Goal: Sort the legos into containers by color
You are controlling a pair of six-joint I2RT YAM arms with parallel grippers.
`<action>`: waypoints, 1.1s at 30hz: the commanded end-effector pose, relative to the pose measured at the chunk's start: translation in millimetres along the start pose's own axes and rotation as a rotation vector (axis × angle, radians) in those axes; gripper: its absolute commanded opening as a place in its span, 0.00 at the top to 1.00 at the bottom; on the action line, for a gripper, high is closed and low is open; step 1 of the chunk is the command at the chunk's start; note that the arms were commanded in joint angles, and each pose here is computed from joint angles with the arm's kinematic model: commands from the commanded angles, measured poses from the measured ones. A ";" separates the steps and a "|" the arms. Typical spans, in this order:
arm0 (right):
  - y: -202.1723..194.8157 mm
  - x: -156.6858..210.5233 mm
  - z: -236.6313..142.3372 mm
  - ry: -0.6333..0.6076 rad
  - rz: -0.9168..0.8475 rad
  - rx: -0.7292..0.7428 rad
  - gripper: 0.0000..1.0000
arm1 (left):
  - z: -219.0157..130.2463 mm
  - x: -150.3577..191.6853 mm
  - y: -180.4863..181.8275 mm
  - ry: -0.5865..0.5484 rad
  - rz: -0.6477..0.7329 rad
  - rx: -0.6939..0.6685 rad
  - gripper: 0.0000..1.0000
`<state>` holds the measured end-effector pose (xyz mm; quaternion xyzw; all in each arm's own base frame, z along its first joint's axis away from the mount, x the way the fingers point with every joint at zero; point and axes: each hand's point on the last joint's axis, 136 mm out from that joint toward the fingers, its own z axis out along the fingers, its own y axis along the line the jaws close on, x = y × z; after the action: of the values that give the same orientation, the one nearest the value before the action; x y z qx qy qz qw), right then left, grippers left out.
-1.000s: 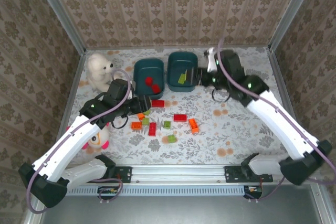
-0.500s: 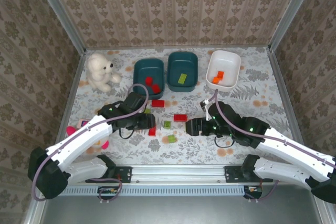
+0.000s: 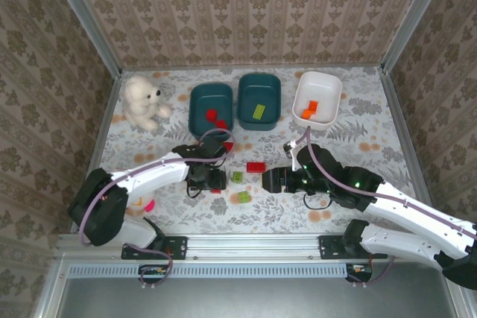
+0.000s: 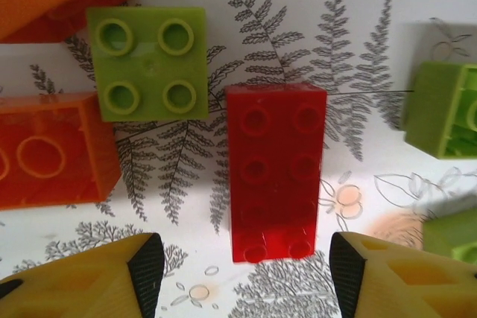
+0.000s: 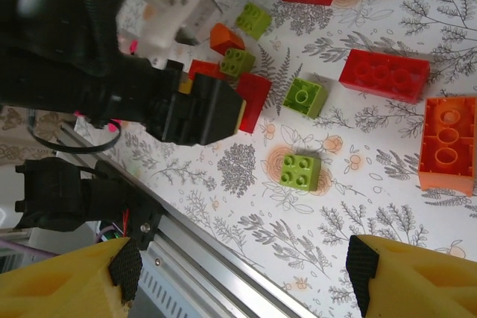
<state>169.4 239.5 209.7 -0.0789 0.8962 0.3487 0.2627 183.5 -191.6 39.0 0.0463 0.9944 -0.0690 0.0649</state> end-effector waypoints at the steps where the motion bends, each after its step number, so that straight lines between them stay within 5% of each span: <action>1: 7.2 -0.7 -2.1 -0.004 0.010 -0.033 0.24 | 5.4 -11.1 -3.8 -0.028 -0.005 -0.026 0.38; 18: 6.4 -3.8 1.2 0.016 -0.008 -0.007 0.24 | 21.3 -25.2 -15.5 -0.040 0.076 -0.112 0.57; 25: 4.6 -5.7 4.9 0.029 -0.006 -0.004 0.23 | 8.9 -30.4 -19.5 -0.044 0.125 -0.144 0.38; 33: 5.3 -10.0 5.6 0.030 0.001 -0.008 0.23 | 20.2 -34.4 -13.8 -0.014 0.134 -0.175 0.41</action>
<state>178.0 243.2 201.4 -0.0756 0.9051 0.3389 0.2453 217.3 -218.7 27.6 0.0971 0.9913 -0.0006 0.0891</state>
